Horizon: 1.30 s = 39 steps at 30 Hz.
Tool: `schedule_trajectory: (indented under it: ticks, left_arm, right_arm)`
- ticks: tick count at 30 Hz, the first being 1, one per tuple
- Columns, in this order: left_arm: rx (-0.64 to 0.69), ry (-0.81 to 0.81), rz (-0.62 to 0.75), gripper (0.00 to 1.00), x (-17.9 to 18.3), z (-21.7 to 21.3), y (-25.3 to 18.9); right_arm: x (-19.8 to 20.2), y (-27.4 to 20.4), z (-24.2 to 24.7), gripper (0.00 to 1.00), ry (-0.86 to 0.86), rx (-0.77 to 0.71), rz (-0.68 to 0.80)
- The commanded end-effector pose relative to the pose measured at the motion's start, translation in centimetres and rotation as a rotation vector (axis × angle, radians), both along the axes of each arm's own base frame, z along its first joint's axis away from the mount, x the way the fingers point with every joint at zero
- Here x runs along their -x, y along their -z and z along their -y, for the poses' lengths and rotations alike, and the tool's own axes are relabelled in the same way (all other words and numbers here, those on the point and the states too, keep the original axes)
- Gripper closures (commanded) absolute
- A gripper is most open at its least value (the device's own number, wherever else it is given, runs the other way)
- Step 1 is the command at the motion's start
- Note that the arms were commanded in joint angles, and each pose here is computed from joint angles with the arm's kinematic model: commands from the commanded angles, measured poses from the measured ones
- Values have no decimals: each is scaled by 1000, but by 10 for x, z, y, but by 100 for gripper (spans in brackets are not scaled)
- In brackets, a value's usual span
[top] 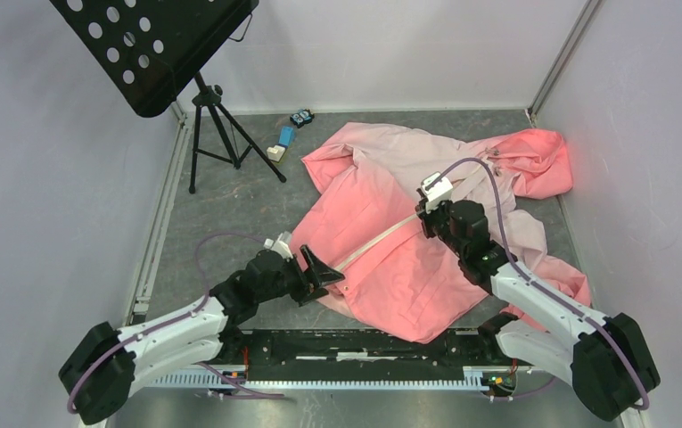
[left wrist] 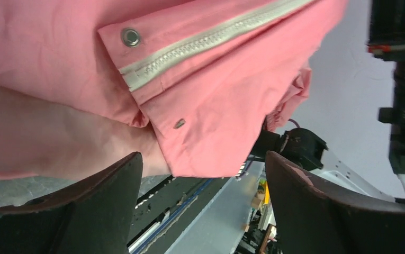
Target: Zip up the jacket
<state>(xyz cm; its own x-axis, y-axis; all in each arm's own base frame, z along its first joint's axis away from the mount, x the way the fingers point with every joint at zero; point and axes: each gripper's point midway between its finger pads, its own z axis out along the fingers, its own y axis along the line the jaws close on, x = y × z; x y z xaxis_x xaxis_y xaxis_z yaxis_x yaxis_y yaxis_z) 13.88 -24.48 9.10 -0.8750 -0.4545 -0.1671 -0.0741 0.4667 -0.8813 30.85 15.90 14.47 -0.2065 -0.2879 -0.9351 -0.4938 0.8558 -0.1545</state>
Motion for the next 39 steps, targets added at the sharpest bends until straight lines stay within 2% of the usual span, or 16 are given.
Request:
schedule_trajectory:
  ticks: [1, 4, 6, 10, 14, 18, 22, 24, 29, 31, 34, 37, 39]
  left_arm:
    - [96, -18, 4, 14, -20, 23, -32]
    - [27, -127, -63, 17, -30, 12, -12]
    - [53, -200, -88, 21, -36, 6, -6]
    - [42, -216, -77, 28, -42, 6, -10]
    - [-65, -239, -112, 21, -43, -1, -1]
    - [-140, -306, -162, 18, -46, -13, 15]
    - [-194, -282, -219, 17, -44, -7, 27]
    - [-207, -266, -234, 17, -44, -3, 33]
    - [-137, -209, -191, 21, -53, 19, 34]
    - [-116, -190, -168, 30, -55, 25, 33]
    - [-109, -185, -82, 53, -59, 21, 27]
    - [-213, -216, 24, 84, -63, -3, 26]
    - [-270, -248, 87, 97, -63, -21, 18]
  right_arm:
    - [3, -26, -8, 100, -22, -100, 58]
    - [5, -25, -8, 100, -21, -115, 63]
    - [6, -25, -7, 100, -20, -122, 67]
    - [11, -22, -11, 100, -44, -142, 69]
    - [11, -24, -11, 100, -45, -154, 80]
    - [10, -31, -13, 100, -52, -165, 94]
    - [10, -36, -13, 100, -52, -175, 109]
    - [10, -36, -12, 100, -47, -174, 110]
    - [10, -36, -14, 100, -55, -183, 107]
    - [12, -34, -17, 100, -71, -187, 105]
    - [15, -31, -21, 100, -106, -174, 106]
    - [13, -29, -18, 100, -98, -152, 106]
    - [11, -29, -16, 100, -84, -143, 103]
